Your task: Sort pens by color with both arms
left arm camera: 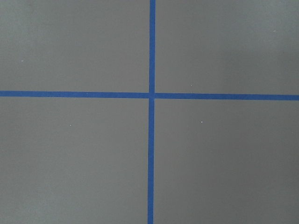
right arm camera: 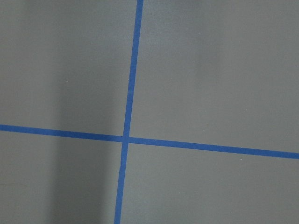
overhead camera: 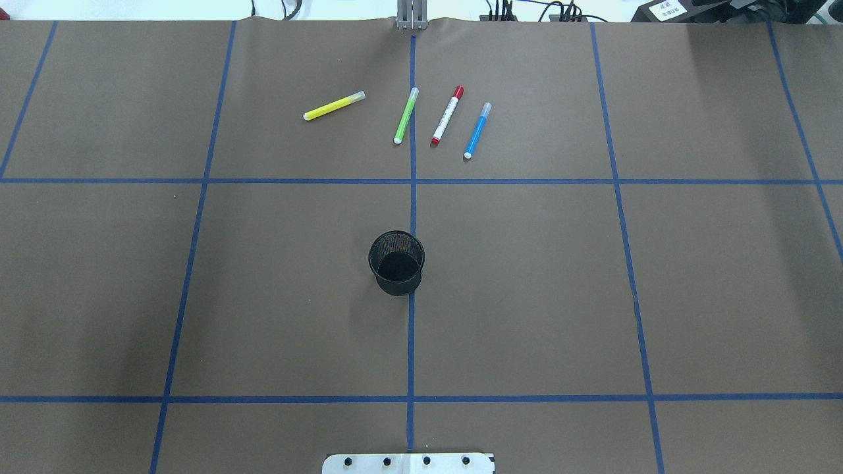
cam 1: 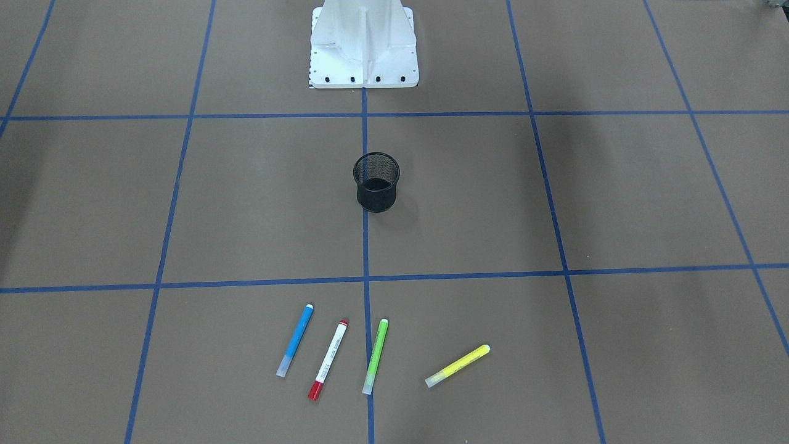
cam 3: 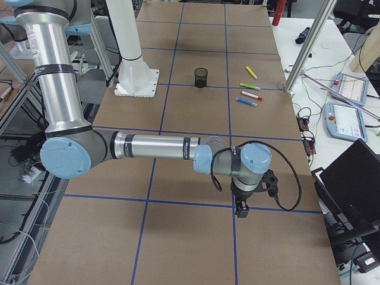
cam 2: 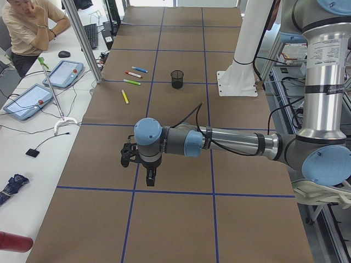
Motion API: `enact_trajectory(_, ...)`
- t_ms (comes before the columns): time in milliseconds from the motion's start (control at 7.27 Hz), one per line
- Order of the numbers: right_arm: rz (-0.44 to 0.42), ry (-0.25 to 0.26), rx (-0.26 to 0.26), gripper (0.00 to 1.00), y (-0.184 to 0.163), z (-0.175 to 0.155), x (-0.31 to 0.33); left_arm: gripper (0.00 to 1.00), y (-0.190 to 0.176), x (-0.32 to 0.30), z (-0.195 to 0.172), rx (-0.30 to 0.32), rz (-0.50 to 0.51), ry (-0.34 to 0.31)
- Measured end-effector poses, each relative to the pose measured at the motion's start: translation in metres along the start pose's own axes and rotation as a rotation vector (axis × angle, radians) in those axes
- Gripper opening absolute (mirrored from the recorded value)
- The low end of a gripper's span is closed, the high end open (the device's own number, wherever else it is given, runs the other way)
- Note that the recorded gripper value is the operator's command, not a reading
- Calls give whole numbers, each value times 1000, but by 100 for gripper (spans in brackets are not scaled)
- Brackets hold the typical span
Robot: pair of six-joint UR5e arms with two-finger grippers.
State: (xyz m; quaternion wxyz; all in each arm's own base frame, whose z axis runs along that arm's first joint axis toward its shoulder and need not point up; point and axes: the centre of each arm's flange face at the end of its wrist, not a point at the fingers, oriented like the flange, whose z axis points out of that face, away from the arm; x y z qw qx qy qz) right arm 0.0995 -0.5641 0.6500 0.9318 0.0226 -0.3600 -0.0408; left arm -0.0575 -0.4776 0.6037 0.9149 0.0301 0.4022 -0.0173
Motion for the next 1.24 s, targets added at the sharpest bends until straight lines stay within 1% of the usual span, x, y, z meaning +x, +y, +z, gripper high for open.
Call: enact_trajectory(1238, 4, -1, -3, 99, 0, 6, -3, 100, 1, 0, 0, 0, -1, 1)
